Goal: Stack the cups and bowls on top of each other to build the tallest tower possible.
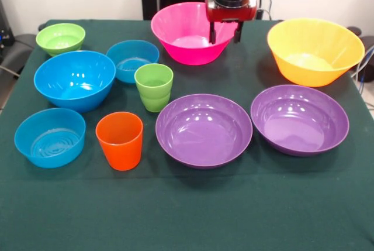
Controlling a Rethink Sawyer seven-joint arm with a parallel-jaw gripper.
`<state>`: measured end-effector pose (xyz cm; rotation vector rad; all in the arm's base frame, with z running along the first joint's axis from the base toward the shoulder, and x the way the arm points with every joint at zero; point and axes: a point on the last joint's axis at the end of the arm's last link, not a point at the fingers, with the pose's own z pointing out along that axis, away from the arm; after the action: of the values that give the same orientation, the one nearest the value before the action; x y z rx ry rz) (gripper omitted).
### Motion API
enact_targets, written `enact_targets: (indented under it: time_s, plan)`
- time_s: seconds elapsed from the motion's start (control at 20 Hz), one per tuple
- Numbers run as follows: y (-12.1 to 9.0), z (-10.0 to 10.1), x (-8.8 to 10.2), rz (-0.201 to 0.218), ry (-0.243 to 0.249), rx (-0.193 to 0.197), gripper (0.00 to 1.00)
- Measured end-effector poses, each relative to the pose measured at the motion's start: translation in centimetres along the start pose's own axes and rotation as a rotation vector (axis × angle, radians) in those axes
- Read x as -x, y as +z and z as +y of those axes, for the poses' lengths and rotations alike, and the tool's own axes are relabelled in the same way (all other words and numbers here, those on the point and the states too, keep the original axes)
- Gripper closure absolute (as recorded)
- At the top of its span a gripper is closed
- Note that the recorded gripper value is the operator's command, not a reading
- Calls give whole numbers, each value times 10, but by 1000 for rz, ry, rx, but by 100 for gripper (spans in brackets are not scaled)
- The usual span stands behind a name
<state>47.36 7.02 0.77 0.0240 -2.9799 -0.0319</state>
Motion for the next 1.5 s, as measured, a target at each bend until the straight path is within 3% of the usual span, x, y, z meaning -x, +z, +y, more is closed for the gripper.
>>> enact_targets:
  time_s: [0.5, 0.8, 1.2, 1.5]
  plan:
    - [-8, -5, 5, 59, 6, 9, 0]
    - [-5, -24, 42, 52, 25, 7, 0]
    - [-1, -52, 73, 19, 43, -5, 0]
    - [-8, -67, 85, 62, 63, 3, 0]
